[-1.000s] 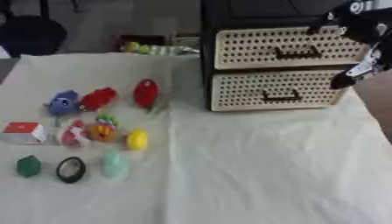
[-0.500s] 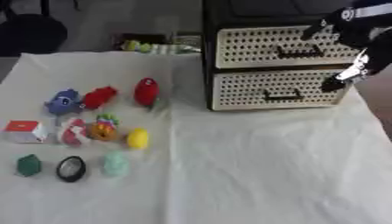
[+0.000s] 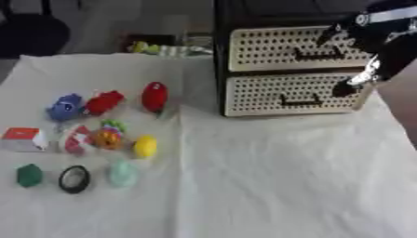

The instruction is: Pick up objects from table and place into drawer.

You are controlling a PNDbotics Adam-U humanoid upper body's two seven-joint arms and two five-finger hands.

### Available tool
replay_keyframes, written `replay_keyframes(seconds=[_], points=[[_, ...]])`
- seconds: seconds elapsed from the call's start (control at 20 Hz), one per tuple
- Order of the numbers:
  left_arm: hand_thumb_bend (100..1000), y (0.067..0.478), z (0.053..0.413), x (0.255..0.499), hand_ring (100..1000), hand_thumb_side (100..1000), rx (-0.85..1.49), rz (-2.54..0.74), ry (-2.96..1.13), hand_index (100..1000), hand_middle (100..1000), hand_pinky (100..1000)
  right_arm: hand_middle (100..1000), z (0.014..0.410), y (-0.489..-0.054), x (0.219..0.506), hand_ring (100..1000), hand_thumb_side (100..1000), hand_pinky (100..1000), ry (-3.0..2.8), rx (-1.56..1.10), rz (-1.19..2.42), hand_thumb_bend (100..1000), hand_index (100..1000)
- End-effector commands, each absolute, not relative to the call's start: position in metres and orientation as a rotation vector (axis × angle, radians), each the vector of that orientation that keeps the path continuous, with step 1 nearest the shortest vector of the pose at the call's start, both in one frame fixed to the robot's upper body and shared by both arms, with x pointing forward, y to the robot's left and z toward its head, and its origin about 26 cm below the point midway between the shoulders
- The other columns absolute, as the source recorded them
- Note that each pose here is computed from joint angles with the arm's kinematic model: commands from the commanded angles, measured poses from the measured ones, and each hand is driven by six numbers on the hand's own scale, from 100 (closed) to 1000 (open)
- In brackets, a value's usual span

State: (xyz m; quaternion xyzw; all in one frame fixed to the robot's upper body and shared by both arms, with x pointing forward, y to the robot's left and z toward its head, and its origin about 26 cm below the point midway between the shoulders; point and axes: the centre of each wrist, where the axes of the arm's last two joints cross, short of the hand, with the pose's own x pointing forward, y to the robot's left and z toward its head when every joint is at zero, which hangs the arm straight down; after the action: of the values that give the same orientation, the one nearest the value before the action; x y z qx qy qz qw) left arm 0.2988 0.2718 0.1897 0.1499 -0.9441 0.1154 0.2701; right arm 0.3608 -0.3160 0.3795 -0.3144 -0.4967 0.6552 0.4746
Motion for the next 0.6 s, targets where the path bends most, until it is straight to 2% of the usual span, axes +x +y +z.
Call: replay_keyframes(seconds=[0.05, 0.6], points=[[100, 0.27, 0.198, 0.297, 568, 939, 0.395, 0.302, -2.575, 843, 638, 351, 137, 0.389, -0.318, 0.357, 183, 412, 116, -1.203, -0.826, 1.59, 582, 939], [100, 0.269, 0.197, 0.297, 569, 943, 0.391, 0.308, -2.571, 842, 640, 351, 145, 0.377, -0.315, 0.36, 190, 430, 117, -1.158, -0.833, 1.632, 549, 930]])
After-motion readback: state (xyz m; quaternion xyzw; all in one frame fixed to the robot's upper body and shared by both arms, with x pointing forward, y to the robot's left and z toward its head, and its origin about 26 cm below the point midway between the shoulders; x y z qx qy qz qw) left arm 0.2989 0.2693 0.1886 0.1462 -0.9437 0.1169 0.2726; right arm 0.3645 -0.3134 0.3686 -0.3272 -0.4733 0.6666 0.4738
